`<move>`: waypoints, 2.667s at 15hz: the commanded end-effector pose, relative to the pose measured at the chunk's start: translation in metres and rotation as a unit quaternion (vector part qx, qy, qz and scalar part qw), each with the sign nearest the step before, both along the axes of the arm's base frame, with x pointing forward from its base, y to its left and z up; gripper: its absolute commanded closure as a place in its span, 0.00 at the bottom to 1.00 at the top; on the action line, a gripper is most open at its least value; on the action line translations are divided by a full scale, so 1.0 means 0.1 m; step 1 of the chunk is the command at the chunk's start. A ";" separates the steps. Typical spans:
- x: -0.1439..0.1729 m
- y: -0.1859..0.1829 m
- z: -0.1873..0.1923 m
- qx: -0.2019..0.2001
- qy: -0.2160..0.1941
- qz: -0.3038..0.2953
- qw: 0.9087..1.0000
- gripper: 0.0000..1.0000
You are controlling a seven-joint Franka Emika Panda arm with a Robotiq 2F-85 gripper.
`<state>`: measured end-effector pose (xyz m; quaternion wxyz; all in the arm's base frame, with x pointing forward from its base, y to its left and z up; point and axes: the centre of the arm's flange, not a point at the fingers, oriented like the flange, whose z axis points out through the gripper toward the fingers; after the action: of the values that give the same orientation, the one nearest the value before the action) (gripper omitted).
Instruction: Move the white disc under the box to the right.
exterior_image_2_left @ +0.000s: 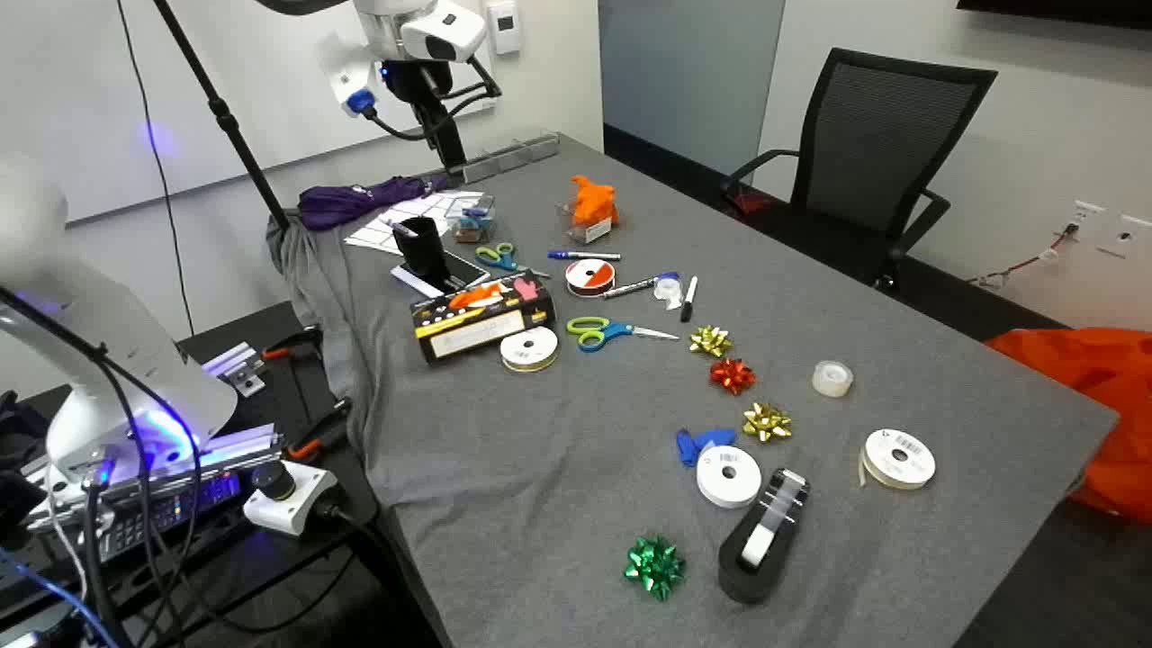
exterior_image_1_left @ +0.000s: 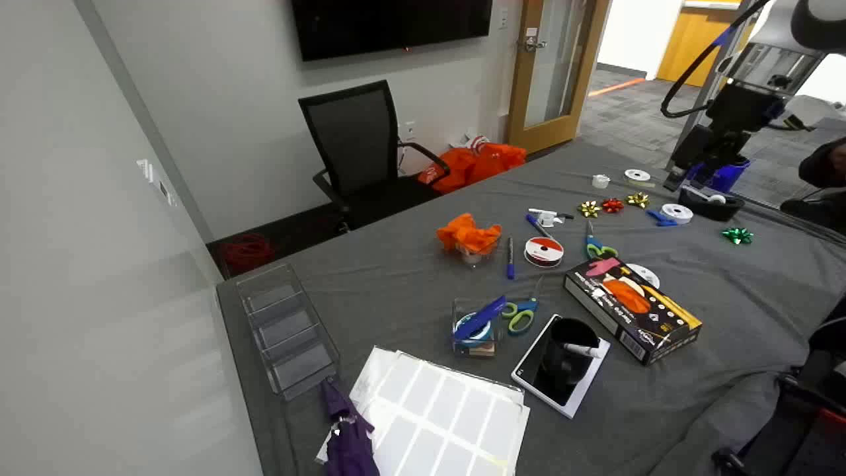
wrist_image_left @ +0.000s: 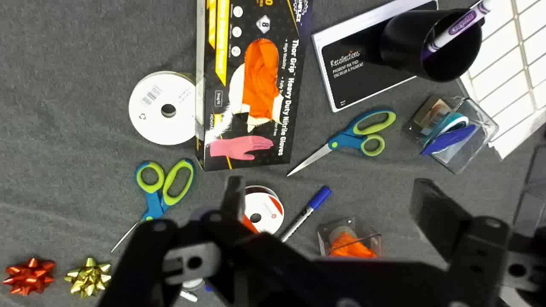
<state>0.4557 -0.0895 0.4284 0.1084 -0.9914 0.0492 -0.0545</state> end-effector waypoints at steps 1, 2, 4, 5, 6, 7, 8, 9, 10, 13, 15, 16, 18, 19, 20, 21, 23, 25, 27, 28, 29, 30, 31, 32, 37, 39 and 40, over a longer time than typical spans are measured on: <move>0.00 0.00 0.00 0.000 0.000 0.000 1.000 0.00; 0.00 0.00 0.00 0.000 0.000 0.000 1.000 0.00; 0.00 0.00 0.00 0.000 0.000 0.000 1.000 0.00; 0.03 -0.06 -0.06 0.015 -0.004 0.003 1.000 0.00; 0.05 -0.13 -0.13 0.032 -0.016 0.002 0.999 0.00; 0.08 -0.21 -0.22 0.045 -0.026 0.001 0.999 0.00; 0.10 -0.31 -0.30 0.057 -0.035 0.000 0.998 0.00; 0.12 -0.43 -0.40 0.071 -0.044 -0.002 0.997 0.00; 0.14 -0.55 -0.48 0.076 -0.049 -0.005 0.996 0.00; 0.16 -0.88 -0.84 0.088 -0.055 -0.025 0.994 0.00; 0.17 -1.04 -1.11 0.090 -0.047 -0.050 0.994 0.00; 0.18 -1.09 -1.23 0.089 -0.042 -0.064 0.993 0.00; 0.20 -1.19 -1.49 0.084 -0.030 -0.090 0.992 0.00; 0.22 -1.22 -1.62 0.080 -0.025 -0.101 0.991 0.00; 0.24 -1.25 -1.73 0.077 -0.021 -0.108 0.991 0.00; 0.25 -1.28 -1.84 0.072 -0.017 -0.116 0.990 0.00; 0.29 -1.33 -2.02 0.059 -0.011 -0.128 0.990 0.00; 0.31 -1.39 -2.16 0.041 -0.008 -0.135 0.990 0.00; 0.32 -1.47 -2.28 0.022 -0.008 -0.136 0.990 0.00; 0.31 -1.52 -2.34 0.013 -0.012 -0.133 0.991 0.00; 0.31 -1.55 -2.37 0.006 -0.011 -0.127 0.992 0.00; 0.25 -1.44 -2.26 0.020 -0.005 -0.134 0.991 0.00; 0.26 -1.47 -2.30 0.016 -0.004 -0.134 0.991 0.00; 0.26 -1.49 -2.33 0.015 -0.003 -0.134 0.991 0.00; 0.29 -1.57 -2.46 0.020 -0.010 -0.127 0.992 0.00; 0.30 -1.64 -2.57 0.024 -0.009 -0.127 0.992 0.00; 0.30 -1.67 -2.60 0.026 -0.007 -0.129 0.991 0.00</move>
<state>0.4821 -0.2416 0.1891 0.1234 -0.9732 0.1807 -0.0700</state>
